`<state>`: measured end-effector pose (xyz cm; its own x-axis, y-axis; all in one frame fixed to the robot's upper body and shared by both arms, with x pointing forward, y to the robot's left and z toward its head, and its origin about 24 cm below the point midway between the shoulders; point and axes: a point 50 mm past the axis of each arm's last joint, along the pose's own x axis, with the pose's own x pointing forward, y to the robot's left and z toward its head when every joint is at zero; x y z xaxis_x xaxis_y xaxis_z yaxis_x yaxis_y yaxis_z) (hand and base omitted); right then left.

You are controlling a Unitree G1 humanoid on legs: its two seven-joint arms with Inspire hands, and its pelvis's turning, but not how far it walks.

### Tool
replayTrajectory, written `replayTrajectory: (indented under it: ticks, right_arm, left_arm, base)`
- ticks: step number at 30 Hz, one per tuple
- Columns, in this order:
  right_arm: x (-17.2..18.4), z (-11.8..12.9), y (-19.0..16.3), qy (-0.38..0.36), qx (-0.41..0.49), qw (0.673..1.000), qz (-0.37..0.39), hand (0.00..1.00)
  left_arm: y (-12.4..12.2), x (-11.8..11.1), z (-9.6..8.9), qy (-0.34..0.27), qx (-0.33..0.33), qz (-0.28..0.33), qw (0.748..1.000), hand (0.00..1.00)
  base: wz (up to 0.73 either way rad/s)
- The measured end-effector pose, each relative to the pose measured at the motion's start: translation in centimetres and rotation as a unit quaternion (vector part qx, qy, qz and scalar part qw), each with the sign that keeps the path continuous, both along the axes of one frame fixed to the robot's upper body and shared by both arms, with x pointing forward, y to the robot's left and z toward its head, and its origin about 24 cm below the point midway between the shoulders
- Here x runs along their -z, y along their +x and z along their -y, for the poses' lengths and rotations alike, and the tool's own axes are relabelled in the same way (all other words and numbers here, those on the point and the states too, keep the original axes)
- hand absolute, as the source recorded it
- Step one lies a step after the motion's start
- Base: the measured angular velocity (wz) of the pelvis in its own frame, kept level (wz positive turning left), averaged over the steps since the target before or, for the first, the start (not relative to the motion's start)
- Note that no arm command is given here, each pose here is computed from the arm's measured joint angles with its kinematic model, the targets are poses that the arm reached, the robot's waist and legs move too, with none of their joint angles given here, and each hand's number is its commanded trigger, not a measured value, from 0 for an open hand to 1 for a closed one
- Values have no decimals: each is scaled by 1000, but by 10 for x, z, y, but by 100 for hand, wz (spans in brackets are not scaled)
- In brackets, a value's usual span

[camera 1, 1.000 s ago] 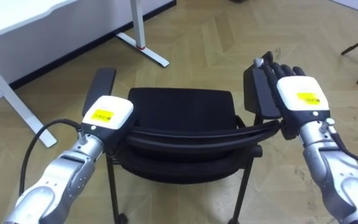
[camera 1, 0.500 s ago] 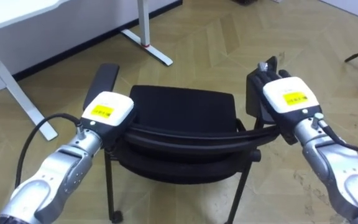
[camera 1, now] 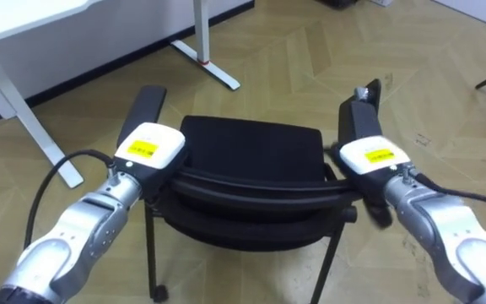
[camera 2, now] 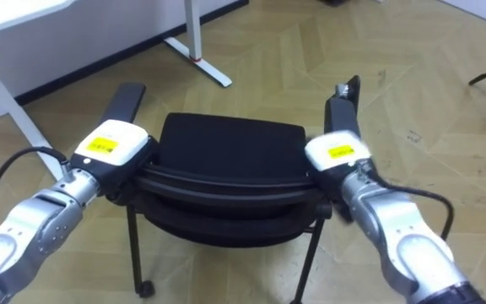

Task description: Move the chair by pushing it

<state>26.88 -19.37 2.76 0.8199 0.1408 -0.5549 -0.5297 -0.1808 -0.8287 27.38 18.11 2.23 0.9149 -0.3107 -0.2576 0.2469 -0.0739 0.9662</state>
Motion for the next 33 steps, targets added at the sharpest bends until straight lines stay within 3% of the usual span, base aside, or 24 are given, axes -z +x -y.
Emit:
replayTrajectory:
  ticks: [16,27,33]
  right_arm:
    - [-6,-11,-5,30,-24,998,-51,0]
    - [-30,-49,-21,52,-125,990,-47,0]
    - [-33,-54,-26,63,-142,987,-45,0]
  left_arm:
    - [0,1,2,3,16,2,1000,100]
    - [2,1,0,3,19,11,1000,100]
    - [3,1,1,5,22,13,1000,100]
  base:
    - [0]
    - [0]
    - [0]
